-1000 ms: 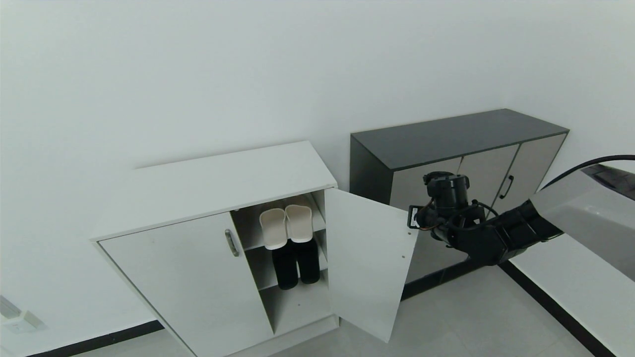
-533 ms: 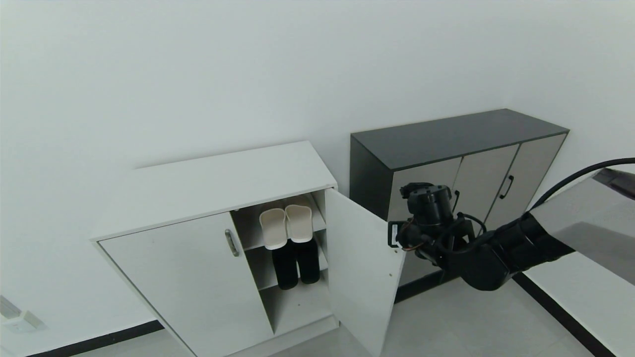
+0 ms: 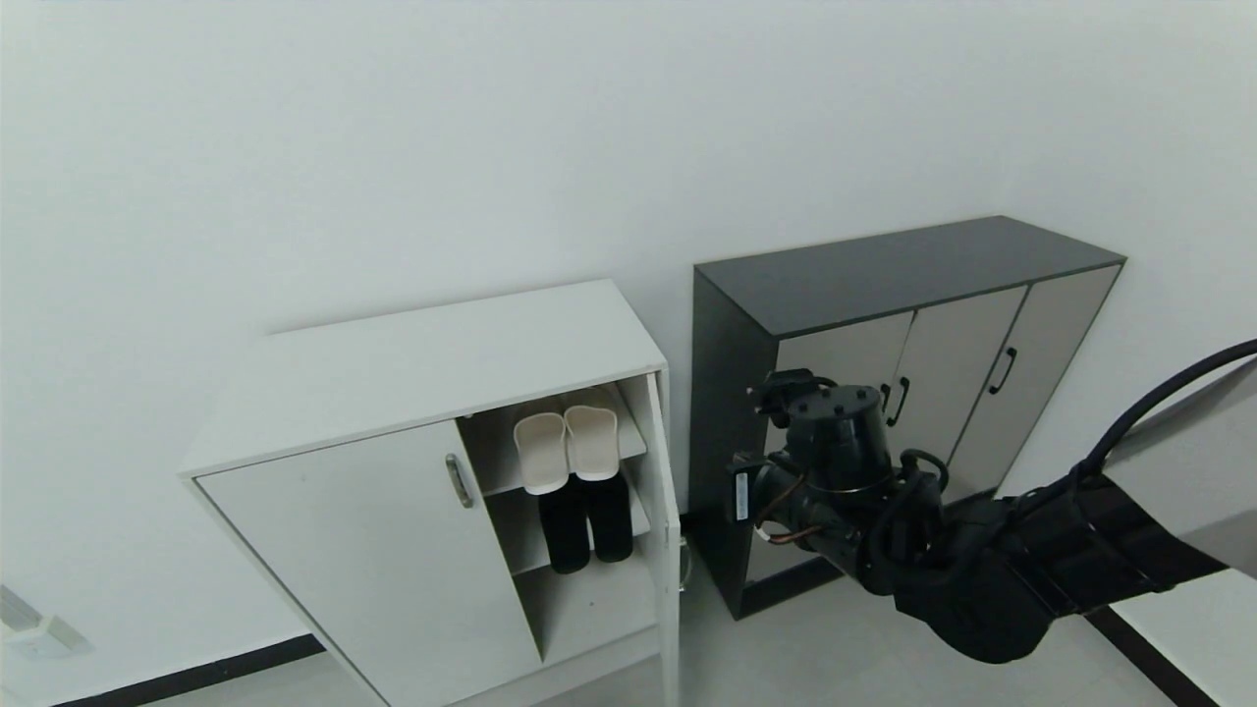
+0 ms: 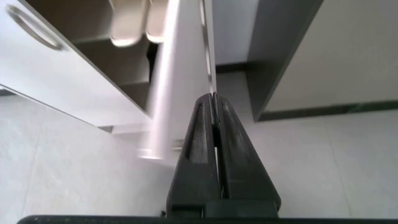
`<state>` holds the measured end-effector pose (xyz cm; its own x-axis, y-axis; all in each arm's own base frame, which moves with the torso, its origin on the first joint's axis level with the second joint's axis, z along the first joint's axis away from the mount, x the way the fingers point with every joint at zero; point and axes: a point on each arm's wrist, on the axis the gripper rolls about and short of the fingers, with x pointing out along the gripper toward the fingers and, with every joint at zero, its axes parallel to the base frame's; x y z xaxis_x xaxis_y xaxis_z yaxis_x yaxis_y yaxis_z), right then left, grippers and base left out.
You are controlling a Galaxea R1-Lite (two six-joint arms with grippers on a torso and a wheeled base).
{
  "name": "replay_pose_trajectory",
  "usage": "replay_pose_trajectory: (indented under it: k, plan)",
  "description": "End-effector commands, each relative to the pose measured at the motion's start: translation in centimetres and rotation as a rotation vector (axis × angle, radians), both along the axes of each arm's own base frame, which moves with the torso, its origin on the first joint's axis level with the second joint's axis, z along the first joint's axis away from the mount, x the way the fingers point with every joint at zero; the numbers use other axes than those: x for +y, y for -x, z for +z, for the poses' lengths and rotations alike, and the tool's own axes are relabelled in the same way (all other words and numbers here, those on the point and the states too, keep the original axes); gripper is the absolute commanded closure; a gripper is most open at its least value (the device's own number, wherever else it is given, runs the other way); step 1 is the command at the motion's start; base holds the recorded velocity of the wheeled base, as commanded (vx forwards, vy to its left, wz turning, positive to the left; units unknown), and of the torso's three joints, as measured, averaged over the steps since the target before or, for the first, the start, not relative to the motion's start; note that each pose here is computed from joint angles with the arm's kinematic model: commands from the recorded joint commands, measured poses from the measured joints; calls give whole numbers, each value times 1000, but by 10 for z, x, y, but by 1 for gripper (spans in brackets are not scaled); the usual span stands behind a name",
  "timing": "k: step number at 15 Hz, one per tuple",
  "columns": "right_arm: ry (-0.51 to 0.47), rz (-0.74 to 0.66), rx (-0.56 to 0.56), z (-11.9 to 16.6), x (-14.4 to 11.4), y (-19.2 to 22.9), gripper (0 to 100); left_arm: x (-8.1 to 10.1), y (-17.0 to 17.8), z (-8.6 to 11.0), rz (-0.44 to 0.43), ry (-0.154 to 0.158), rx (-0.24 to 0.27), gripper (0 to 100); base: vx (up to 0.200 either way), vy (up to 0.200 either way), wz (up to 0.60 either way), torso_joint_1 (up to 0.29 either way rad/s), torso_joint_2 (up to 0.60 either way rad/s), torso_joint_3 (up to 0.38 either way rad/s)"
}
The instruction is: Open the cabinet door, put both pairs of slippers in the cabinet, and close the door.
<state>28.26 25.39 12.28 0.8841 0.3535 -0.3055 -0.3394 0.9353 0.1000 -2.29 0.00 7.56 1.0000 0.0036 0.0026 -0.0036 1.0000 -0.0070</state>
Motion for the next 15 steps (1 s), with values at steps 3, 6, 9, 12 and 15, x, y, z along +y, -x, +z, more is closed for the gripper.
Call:
replay_pose_trajectory:
  k: [3, 6, 9, 12, 15]
  plan:
    - [22, 21, -13, -6, -3, 5, 100, 0, 0, 0, 1, 1, 1, 100, 0, 0, 0, 0, 0, 0]
    - [38, 32, -16, -8, 0, 7, 100, 0, 0, 0, 1, -1, 1, 100, 0, 0, 200, -1, 2, 2]
    - [41, 35, -13, -9, 1, 8, 100, 0, 0, 0, 1, -1, 1, 100, 0, 0, 600, -1, 4, -1]
    - [38, 37, -10, -10, 1, 8, 100, 0, 0, 0, 1, -1, 1, 100, 0, 0, 600, 4, 4, 2]
    - [35, 38, -11, -12, 0, 6, 100, 0, 0, 0, 1, -1, 1, 100, 0, 0, 0, 0, 0, 0]
